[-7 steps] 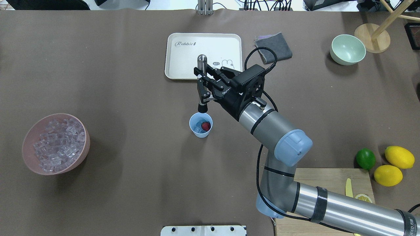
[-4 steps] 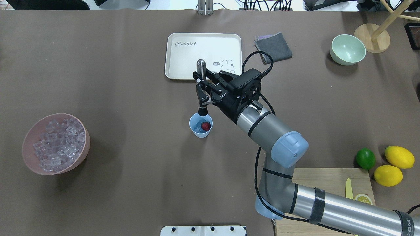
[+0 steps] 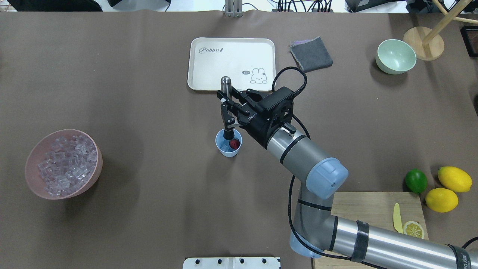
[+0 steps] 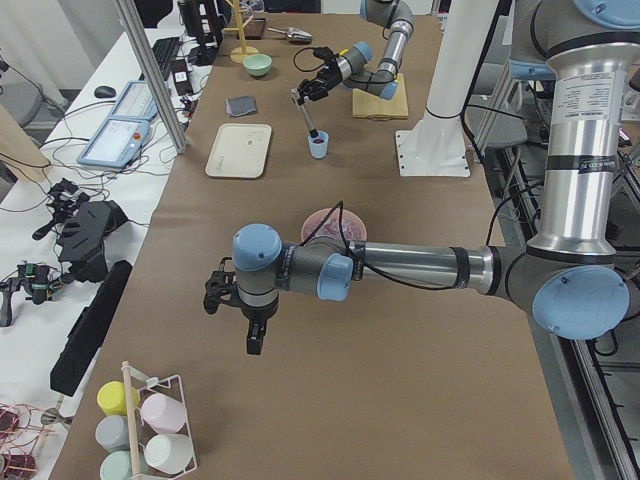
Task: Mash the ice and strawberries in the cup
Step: 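Press the pestle down into the cup repeatedly with the right gripper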
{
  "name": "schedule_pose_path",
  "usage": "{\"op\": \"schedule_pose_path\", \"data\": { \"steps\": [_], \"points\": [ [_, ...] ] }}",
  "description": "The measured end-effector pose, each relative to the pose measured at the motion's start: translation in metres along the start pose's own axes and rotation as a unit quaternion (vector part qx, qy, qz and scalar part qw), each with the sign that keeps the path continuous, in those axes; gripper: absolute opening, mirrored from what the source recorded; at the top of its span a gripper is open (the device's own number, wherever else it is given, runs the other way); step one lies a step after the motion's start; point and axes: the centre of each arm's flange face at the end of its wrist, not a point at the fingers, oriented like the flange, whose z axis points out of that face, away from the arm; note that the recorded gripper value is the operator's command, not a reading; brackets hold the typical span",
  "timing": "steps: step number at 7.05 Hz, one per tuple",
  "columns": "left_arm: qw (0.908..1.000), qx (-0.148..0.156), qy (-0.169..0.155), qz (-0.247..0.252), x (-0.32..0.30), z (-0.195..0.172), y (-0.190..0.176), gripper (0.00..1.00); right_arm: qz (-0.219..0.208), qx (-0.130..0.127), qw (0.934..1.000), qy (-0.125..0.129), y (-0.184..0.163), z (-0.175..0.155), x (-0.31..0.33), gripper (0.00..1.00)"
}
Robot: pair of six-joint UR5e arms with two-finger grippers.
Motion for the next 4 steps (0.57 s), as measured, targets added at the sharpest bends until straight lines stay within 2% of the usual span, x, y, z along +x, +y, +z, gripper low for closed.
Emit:
{"op": "schedule_pose_path", "data": {
  "steps": [4],
  "points": [
    [1.0, 0.0, 0.0, 0.0, 0.0, 0.0, 0.001, 0.98, -0.004, -0.013, 0.9999, 0.007, 0.018, 0.002, 0.002, 0.0]
  ]
}}
